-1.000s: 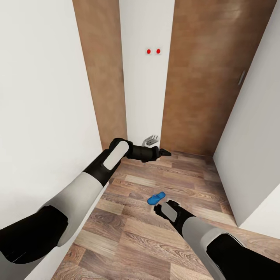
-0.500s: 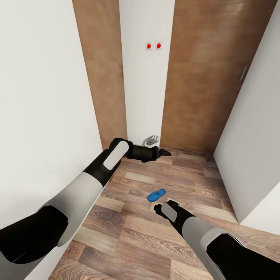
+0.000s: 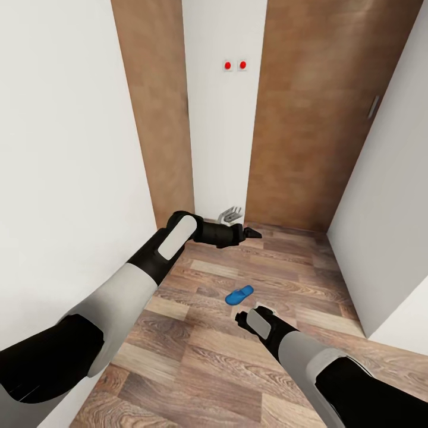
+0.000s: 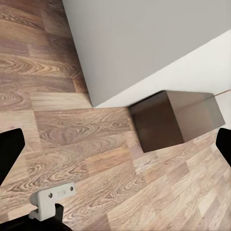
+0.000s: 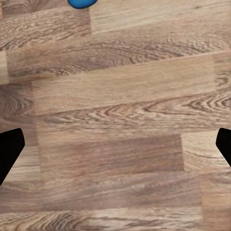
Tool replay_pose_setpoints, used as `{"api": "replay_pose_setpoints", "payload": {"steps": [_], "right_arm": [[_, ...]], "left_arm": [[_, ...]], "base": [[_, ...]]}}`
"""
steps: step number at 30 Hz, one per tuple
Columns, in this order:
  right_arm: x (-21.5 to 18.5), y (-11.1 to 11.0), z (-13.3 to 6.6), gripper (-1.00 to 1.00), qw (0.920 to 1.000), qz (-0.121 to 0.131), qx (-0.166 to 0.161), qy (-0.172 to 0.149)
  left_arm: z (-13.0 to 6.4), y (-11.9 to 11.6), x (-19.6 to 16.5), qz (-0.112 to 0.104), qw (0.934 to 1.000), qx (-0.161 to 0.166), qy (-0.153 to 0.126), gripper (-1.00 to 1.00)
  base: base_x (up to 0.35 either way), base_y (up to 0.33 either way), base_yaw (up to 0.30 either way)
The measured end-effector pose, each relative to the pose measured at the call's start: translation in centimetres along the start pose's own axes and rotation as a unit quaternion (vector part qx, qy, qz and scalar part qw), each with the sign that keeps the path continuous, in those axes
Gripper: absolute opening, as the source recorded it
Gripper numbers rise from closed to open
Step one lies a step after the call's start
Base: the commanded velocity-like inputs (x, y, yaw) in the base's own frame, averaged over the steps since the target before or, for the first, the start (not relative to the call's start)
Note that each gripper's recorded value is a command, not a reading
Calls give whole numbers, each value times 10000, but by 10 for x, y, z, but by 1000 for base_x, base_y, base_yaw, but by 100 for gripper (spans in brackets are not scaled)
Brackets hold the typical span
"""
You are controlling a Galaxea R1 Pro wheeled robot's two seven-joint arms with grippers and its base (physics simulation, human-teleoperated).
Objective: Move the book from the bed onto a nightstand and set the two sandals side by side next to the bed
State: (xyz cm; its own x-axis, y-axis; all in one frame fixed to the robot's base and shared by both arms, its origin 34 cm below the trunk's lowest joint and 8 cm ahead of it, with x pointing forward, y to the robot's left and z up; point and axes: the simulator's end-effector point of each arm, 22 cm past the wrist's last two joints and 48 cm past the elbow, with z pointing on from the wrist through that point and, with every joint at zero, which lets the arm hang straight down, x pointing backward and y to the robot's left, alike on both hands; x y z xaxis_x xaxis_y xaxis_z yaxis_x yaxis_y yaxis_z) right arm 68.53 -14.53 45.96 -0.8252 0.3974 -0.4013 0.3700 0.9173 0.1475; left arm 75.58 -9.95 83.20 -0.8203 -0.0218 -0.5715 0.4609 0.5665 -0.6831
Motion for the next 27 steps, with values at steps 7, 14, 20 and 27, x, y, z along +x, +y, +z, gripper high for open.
{"api": "replay_pose_setpoints", "payload": {"steps": [7,14,20,27], "right_arm": [[8,-3,12,100,10000,-2,-6,-2],[10,-3,15,100,10000,1,-9,-13],[10,-3,15,100,10000,-1,-14,-17],[10,-3,15,100,10000,-7,-15,-23]], "left_arm": [[6,9,11,1,10000,0,-1,100],[7,11,13,-2,10000,-1,-10,100],[7,11,14,0,10000,-4,-10,100],[7,11,14,4,10000,-5,-11,100]], "base": [[0,0,0],[0,0,0],[1,0,0],[196,0,0]]}}
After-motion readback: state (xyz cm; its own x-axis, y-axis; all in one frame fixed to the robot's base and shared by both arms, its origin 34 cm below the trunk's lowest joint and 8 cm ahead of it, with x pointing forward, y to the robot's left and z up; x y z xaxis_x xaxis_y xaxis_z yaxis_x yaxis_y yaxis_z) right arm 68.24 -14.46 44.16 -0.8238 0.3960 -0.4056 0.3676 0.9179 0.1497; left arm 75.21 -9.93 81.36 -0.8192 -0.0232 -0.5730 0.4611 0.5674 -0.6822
